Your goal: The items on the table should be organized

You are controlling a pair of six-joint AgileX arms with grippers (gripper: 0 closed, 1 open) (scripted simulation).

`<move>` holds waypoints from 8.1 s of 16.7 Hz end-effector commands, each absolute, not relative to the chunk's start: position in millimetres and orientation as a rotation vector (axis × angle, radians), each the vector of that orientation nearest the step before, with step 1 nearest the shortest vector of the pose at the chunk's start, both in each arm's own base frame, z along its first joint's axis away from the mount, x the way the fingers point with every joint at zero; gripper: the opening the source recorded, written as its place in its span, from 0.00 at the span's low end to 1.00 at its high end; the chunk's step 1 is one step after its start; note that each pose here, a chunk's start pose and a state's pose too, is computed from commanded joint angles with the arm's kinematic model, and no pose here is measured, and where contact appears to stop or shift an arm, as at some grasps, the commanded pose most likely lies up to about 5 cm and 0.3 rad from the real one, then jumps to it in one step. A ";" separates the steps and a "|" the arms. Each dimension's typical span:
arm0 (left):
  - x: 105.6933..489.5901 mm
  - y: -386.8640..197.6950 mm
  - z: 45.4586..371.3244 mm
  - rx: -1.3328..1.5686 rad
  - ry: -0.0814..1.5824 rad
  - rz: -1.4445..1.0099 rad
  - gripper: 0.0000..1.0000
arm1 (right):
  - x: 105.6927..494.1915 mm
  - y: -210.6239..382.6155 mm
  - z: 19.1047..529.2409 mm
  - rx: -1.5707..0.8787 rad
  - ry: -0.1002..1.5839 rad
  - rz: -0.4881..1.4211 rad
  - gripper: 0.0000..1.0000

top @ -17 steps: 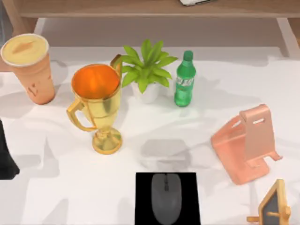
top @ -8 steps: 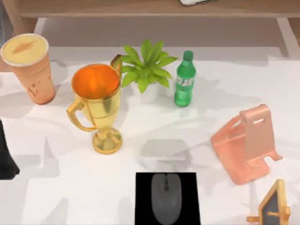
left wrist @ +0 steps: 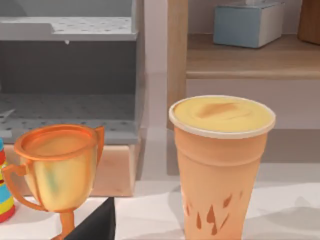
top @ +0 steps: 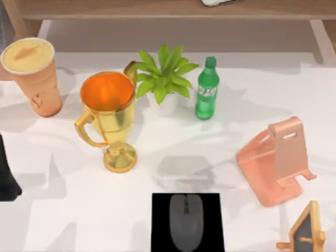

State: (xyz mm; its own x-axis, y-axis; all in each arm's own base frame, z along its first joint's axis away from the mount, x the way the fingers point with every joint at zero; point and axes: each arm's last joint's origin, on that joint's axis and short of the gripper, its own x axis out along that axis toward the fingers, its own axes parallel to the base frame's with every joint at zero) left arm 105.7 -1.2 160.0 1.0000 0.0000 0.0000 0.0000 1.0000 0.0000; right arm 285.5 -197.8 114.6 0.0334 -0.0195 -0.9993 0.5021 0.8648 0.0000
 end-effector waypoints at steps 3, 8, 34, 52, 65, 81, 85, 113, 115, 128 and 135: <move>105.7 -1.2 160.0 0.000 0.000 0.000 1.00 | 285.8 -198.5 124.5 0.404 1.493 -0.419 0.00; 105.7 -1.2 160.0 0.000 0.000 0.000 1.00 | 285.5 -197.8 144.6 0.402 1.494 -0.418 0.00; 105.7 -1.2 160.0 0.000 0.000 0.000 1.00 | 130.2 85.0 219.8 -0.085 0.427 0.338 0.00; 105.7 -1.2 160.0 0.000 0.000 0.000 1.00 | 152.2 95.8 294.7 0.062 0.066 0.413 0.00; 105.7 -1.2 160.0 0.000 0.000 0.000 1.00 | 172.0 100.4 197.3 -0.085 0.427 0.339 0.15; 105.7 -1.2 160.0 0.000 0.000 0.000 1.00 | 172.0 100.4 197.3 -0.085 0.427 0.339 1.00; 105.7 -1.2 160.0 0.000 0.000 0.000 1.00 | 171.9 100.4 197.5 -0.084 0.426 0.340 1.00; 105.7 -1.2 160.0 0.000 0.000 0.000 1.00 | 107.3 4.0 167.1 0.010 0.024 0.029 1.00; 105.7 -1.2 160.0 0.000 0.000 0.000 1.00 | 105.9 -0.4 161.2 0.002 0.003 0.004 1.00; 121.2 -0.2 131.2 0.038 0.137 -0.001 1.00 | 105.7 -1.2 160.0 0.000 0.000 0.000 1.00; 158.7 -5.0 110.7 0.057 0.347 -0.054 1.00 | 105.7 -1.2 160.0 0.000 0.000 0.000 1.00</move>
